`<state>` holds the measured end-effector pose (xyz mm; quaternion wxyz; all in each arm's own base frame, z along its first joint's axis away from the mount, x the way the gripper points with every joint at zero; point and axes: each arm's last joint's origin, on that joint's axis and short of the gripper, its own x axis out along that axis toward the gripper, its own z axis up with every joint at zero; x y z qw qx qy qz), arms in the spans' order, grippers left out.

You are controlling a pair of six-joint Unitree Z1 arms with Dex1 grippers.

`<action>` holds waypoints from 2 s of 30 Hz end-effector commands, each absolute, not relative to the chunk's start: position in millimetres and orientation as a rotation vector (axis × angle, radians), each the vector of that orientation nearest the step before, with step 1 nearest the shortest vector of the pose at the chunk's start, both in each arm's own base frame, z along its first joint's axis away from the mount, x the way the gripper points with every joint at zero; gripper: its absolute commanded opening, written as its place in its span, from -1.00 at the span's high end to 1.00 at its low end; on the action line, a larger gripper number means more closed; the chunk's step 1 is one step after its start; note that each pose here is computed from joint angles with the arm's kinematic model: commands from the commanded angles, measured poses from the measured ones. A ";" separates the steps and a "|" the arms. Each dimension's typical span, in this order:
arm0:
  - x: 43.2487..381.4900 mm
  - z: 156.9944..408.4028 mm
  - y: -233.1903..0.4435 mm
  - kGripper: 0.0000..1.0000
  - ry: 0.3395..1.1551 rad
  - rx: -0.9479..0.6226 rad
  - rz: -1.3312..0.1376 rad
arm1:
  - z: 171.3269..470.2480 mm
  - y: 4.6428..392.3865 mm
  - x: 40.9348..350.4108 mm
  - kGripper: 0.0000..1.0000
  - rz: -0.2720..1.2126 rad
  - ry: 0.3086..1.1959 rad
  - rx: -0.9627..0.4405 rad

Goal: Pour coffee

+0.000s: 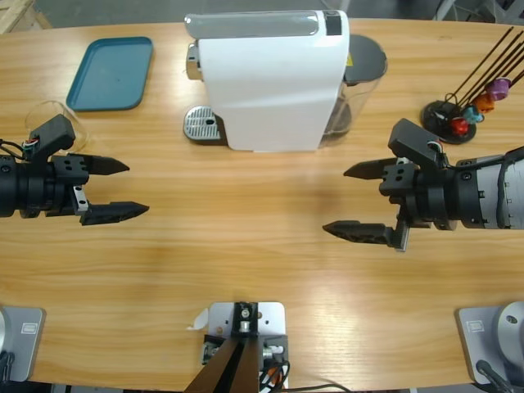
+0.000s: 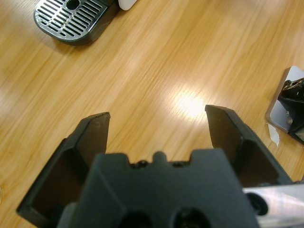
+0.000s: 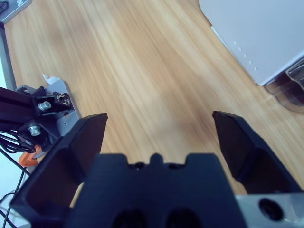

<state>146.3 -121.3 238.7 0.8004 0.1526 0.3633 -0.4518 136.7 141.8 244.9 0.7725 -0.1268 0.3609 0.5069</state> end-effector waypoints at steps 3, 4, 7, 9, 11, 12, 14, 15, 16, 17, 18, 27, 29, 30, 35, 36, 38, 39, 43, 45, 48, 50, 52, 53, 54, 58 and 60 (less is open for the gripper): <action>141.4 230.6 -121.1 -0.73 0.807 0.320 -0.995 | 235.4 142.4 135.3 -1.00 1.100 0.818 -0.288; 141.1 231.1 -120.9 -0.73 0.805 0.320 -0.994 | 235.6 142.2 135.1 -1.00 1.100 0.817 -0.288; 139.6 233.8 -119.7 -0.73 0.790 0.318 -0.993 | 237.1 141.2 134.0 -1.00 1.101 0.808 -0.287; 137.7 238.3 -117.9 -0.73 0.765 0.316 -0.987 | 238.7 140.4 133.3 -1.00 1.097 0.799 -0.288; 135.3 245.2 -115.8 -0.73 0.731 0.307 -0.977 | 240.1 139.4 132.8 -1.00 1.087 0.790 -0.292; 134.7 249.0 -114.9 -0.73 0.708 0.299 -0.967 | 241.0 138.9 132.9 -1.00 1.082 0.785 -0.293; 136.4 257.8 -114.8 -0.73 0.657 0.250 -0.927 | 243.3 138.9 133.3 -1.00 1.076 0.772 -0.294; 138.2 263.6 -116.0 -0.73 0.638 0.215 -0.914 | 245.2 138.4 133.0 -1.00 1.072 0.763 -0.293; 140.6 270.7 -117.7 -0.73 0.622 0.181 -0.905 | 246.8 137.5 132.3 -1.00 1.068 0.754 -0.292; 143.5 278.4 -119.8 -0.74 0.609 0.147 -0.896 | 249.0 136.5 131.7 -1.00 1.061 0.744 -0.290; 146.8 286.5 -122.1 -0.75 0.599 0.109 -0.887 | 251.3 135.3 131.3 -1.00 1.047 0.733 -0.290; 202.4 337.7 -118.4 -0.82 0.688 -0.405 -0.952 | 279.5 114.2 120.0 -1.00 0.865 0.598 -0.277; 219.7 341.6 -119.6 -0.79 0.724 -0.483 -1.013 | 281.5 112.9 119.3 -1.00 0.850 0.606 -0.272; 225.6 343.2 -120.6 -0.79 0.736 -0.520 -1.018 | 282.1 112.9 119.5 -1.00 0.847 0.616 -0.269; 242.7 342.9 -121.4 -0.79 0.781 -0.658 -1.009 | 287.7 112.2 118.9 -1.00 0.837 0.670 -0.275; 248.8 336.7 -122.3 -0.80 0.799 -0.667 -1.027 | 288.5 111.6 118.8 -1.00 0.826 0.681 -0.270; 259.5 325.0 -123.7 -0.80 0.824 -0.680 -1.030 | 292.1 109.6 118.2 -1.00 0.794 0.712 -0.267; 264.3 319.8 -124.3 -0.79 0.839 -0.690 -1.021 | 293.4 108.3 117.9 -1.00 0.774 0.724 -0.264; 278.8 298.0 -126.0 -0.50 0.918 -0.731 -0.989 | 293.4 106.4 117.5 -0.91 0.742 0.735 -0.260; 283.8 290.8 -126.6 -0.40 0.947 -0.754 -0.974 | 293.5 106.2 117.6 -0.84 0.740 0.735 -0.260; 293.5 281.5 -129.7 -0.38 0.967 -0.783 -0.985 | 292.5 106.3 118.0 -0.84 0.734 0.738 -0.262; 300.5 276.1 -132.9 -0.39 0.972 -0.803 -1.022 | 292.3 106.5 118.6 -0.84 0.729 0.739 -0.263; 307.5 272.2 -135.1 -0.39 0.963 -0.819 -1.048 | 291.5 106.8 119.4 -0.84 0.724 0.741 -0.263; 311.2 270.5 -136.3 -0.40 0.955 -0.827 -1.055 | 291.2 107.0 119.7 -0.84 0.721 0.742 -0.263; 315.7 268.8 -137.7 -0.40 0.945 -0.838 -1.061 | 291.3 107.0 119.7 -0.84 0.719 0.741 -0.263; 329.4 261.4 -141.0 -0.40 0.919 -0.878 -1.067 | 290.4 106.9 120.6 -0.84 0.708 0.743 -0.264; 333.2 257.3 -141.0 -0.40 0.917 -0.885 -1.064 | 290.1 106.8 120.6 -0.84 0.705 0.743 -0.265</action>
